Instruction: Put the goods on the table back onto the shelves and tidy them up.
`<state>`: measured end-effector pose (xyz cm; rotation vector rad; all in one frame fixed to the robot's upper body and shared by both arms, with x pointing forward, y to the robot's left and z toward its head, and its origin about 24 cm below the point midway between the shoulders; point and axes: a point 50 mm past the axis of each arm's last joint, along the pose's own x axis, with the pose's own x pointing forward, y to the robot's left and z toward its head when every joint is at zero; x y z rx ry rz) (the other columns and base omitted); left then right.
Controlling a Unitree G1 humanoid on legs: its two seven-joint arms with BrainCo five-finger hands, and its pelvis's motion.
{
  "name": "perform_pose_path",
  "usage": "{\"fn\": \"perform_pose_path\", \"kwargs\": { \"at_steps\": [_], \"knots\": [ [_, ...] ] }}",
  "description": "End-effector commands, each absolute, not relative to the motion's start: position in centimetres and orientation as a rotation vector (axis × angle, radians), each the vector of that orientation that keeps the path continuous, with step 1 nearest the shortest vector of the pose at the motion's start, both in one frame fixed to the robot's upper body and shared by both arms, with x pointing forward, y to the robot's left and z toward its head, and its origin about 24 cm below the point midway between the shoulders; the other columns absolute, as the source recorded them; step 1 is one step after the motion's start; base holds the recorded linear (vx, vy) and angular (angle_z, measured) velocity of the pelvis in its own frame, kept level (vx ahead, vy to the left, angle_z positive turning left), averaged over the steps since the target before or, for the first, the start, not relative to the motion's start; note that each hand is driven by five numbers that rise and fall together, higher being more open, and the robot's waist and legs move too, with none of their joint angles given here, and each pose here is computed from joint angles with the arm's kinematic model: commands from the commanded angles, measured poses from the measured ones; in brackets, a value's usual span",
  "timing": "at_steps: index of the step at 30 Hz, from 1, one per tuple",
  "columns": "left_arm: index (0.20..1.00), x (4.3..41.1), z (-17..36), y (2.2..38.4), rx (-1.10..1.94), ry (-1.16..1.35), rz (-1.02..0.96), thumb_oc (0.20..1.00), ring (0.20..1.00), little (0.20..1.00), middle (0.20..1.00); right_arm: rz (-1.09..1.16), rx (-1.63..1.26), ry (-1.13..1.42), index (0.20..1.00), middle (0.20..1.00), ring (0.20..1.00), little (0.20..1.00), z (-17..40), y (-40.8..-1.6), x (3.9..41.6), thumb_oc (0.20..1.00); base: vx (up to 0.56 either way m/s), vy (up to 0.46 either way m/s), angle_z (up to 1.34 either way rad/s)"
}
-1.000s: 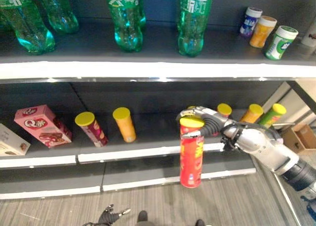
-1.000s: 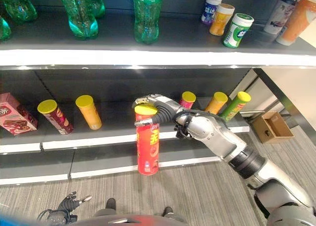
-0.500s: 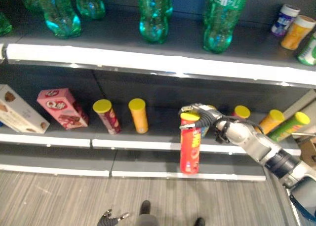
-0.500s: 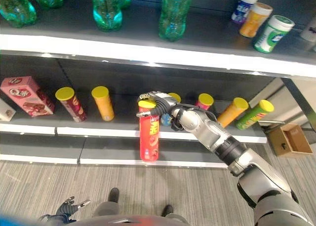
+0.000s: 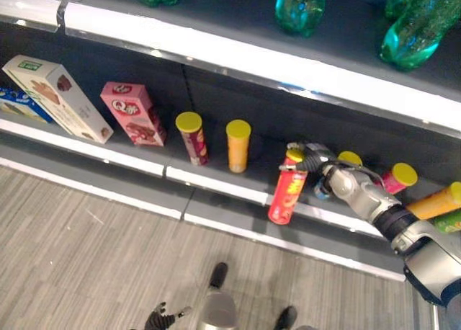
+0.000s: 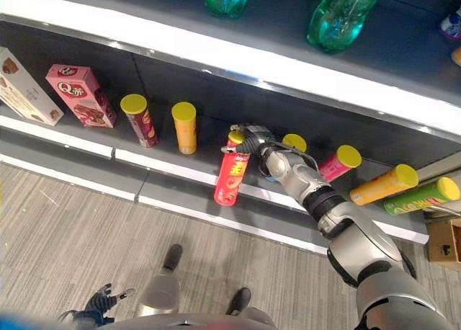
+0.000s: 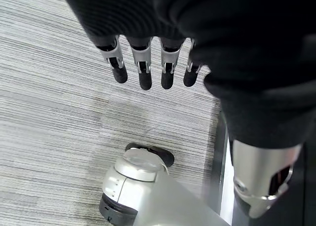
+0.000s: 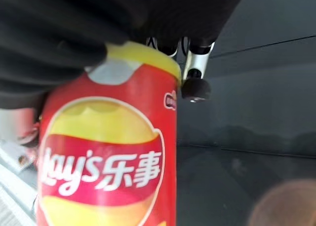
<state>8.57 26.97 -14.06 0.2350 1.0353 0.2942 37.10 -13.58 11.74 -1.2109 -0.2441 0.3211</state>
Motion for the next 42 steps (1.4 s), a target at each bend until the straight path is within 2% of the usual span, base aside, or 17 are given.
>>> {"fn": "perform_pose_path", "kwargs": {
  "at_steps": [1, 24, 42],
  "knots": [
    [1.000, 10.4, -13.2, 28.3, 0.269, 0.979, 0.319, 1.000, 1.000, 1.000, 1.000, 0.144, -1.225, -0.452, 0.200, 0.200, 0.200, 0.200, 17.6, -13.0, 38.4, 0.200, -0.03, 0.040, 0.01],
    [1.000, 11.0, -13.4, 27.5, 0.267, 0.972, 0.320, 1.000, 1.000, 1.000, 1.000, -0.085, -1.183, -0.527, 0.200, 0.200, 0.200, 0.200, 18.3, -14.7, 38.2, 0.200, -0.01, 0.017, 0.04],
    [1.000, 12.9, -12.9, 26.7, 0.282, 0.914, 0.291, 1.000, 1.000, 1.000, 1.000, -0.259, -1.144, -0.743, 0.200, 0.200, 0.200, 0.200, 20.6, -15.6, 36.2, 0.200, 0.00, 0.003, 0.04]
  ]
}}
